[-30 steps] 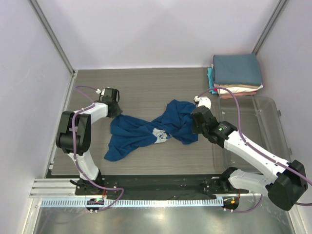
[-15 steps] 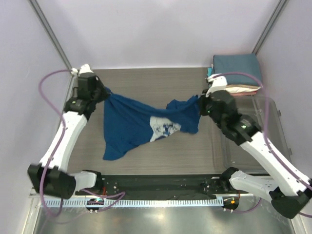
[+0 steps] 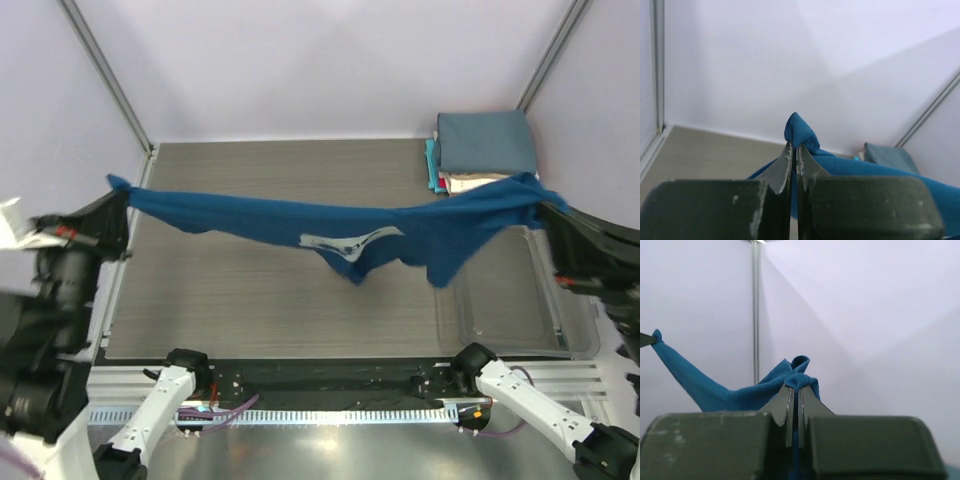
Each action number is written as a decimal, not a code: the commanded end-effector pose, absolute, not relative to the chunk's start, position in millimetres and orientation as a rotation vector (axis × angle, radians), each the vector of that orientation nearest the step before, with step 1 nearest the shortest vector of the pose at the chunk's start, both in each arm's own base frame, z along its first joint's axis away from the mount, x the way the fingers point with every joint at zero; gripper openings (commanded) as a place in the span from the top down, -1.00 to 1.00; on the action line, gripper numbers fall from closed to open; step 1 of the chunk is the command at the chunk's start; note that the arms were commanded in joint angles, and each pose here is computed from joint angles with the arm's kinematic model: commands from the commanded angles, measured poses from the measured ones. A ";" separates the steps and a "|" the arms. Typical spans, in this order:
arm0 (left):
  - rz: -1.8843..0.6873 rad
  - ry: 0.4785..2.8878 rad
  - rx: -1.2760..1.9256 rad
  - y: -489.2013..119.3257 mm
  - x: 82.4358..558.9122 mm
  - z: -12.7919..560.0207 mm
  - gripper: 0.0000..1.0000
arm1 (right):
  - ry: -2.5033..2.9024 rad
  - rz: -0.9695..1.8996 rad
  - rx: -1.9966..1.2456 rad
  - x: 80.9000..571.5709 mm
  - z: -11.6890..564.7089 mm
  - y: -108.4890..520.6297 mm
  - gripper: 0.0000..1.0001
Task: Fold and stack the t-shirts
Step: Flatten the tshirt out
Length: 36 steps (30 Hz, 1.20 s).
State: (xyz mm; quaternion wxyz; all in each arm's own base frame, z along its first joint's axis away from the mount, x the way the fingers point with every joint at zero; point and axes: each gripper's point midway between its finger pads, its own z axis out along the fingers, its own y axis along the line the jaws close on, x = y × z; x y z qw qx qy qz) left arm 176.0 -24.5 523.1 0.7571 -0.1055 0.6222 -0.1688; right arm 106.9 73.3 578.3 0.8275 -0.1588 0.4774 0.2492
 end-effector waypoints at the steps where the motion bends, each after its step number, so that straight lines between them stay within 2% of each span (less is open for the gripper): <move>1: -0.321 1.225 -0.142 -16.8 135.0 558.3 1.00 | 0.806 0.517 -0.404 67.3 624.1 63.0 0.98; 4: -0.290 1.178 -0.140 -9.9 122.3 574.6 0.99 | 0.730 0.494 -0.433 52.3 650.2 59.1 0.98; 7: -0.251 1.225 -0.157 -6.9 138.4 578.9 1.00 | 0.714 0.449 -0.450 65.4 673.8 66.6 0.98; 11: -0.204 1.351 -0.225 -4.9 185.0 561.5 1.00 | 0.803 0.323 -0.478 132.2 676.9 94.7 0.98; 14: -0.157 1.500 -0.277 -6.3 231.6 527.2 1.00 | 0.941 0.210 -0.508 211.9 651.2 129.2 0.98; 18: -0.090 1.686 -0.315 -12.3 299.8 457.7 0.99 | 1.169 0.043 -0.568 334.9 567.2 172.6 0.97; 19: -0.046 1.799 -0.323 -13.4 327.1 411.5 1.00 | 1.229 0.048 -0.597 376.8 535.3 188.9 0.98; 21: 0.007 1.892 -0.403 2.9 361.3 364.9 1.00 | 1.341 0.102 -0.532 439.6 491.7 180.9 0.98; 22: 0.038 2.022 -0.448 10.3 391.5 314.2 0.93 | 1.365 0.119 -0.495 464.4 480.8 177.7 0.28; 23: -0.037 2.099 -0.475 7.2 404.3 290.6 0.76 | 1.531 0.141 -0.449 520.9 413.8 174.9 -0.50; 24: -0.035 2.145 -0.534 25.2 414.2 274.2 0.42 | 1.492 0.149 -0.420 534.8 444.0 173.6 -0.98; 25: -0.060 2.208 -0.542 24.2 424.8 256.6 -0.07 | 1.614 0.152 -0.422 550.5 410.7 175.2 -0.99; 26: -0.068 2.237 -0.536 23.5 441.4 250.3 -0.23 | 1.698 0.138 -0.417 576.2 374.8 178.3 -0.99; 27: -0.079 2.256 -0.520 21.8 444.4 247.5 -0.31 | 1.661 0.138 -0.378 579.7 399.6 177.5 -0.99; 31: -0.062 2.162 -0.500 25.6 447.2 271.1 -0.55 | 1.701 0.181 -0.319 568.2 384.9 176.2 -0.99; 35: -0.060 2.169 -0.512 25.3 437.0 261.1 -0.59 | 1.734 0.293 -0.292 531.1 349.7 178.9 -0.99; 36: -0.067 2.200 -0.530 23.7 431.6 247.0 -0.59 | 1.786 0.334 -0.278 516.1 322.7 179.6 -0.99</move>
